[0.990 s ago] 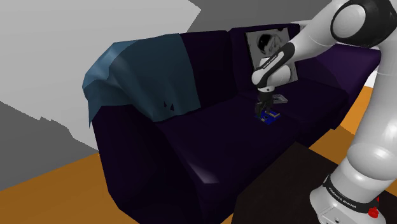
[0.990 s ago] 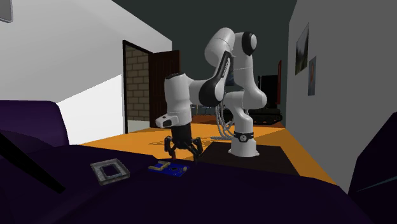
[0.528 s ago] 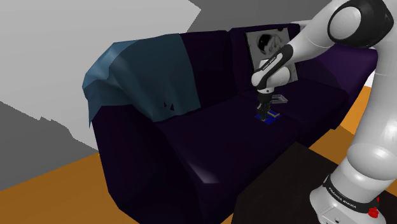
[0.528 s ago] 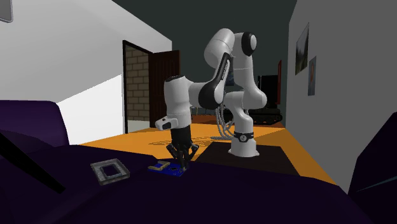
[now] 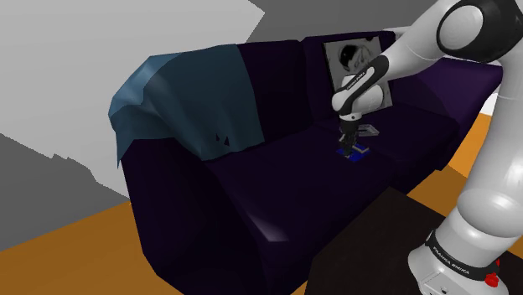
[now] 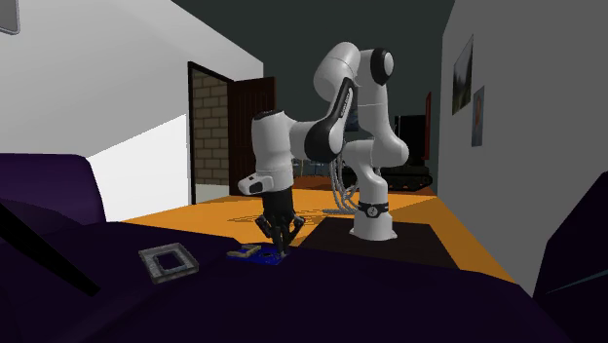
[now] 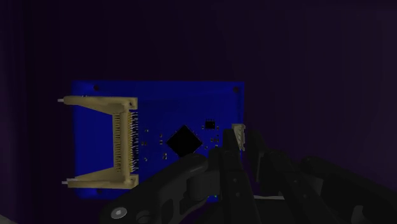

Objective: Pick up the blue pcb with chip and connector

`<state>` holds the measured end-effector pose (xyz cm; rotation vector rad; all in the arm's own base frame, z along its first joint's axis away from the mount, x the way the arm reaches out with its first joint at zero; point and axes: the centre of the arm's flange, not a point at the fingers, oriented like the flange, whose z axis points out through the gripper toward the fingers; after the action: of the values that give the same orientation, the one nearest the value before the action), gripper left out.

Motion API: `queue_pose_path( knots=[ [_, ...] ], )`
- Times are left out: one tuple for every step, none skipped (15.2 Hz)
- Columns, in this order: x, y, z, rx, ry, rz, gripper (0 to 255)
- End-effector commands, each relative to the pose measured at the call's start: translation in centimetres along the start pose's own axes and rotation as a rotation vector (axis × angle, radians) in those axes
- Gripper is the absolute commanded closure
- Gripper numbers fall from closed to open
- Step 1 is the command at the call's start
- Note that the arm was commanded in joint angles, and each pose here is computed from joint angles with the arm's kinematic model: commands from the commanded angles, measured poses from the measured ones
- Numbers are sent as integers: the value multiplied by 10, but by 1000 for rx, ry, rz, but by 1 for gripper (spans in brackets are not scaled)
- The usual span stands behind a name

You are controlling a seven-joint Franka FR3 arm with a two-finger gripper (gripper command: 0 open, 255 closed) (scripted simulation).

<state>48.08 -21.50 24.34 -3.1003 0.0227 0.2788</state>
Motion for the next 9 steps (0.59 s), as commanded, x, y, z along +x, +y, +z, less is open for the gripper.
queue_pose_path(
  knots=[
    [-1,0,-9,0,0,0,255],
    [-2,0,-14,0,0,0,255],
    [-3,0,-20,0,0,0,255],
    [-4,0,-25,0,0,0,255],
    [-5,0,-30,0,0,0,255],
    [-6,0,-35,0,0,0,255],
    [-6,-1,-40,0,0,0,255],
    [-7,-1,-46,0,0,0,255],
    [-8,-1,-51,0,0,0,255]
  ],
)
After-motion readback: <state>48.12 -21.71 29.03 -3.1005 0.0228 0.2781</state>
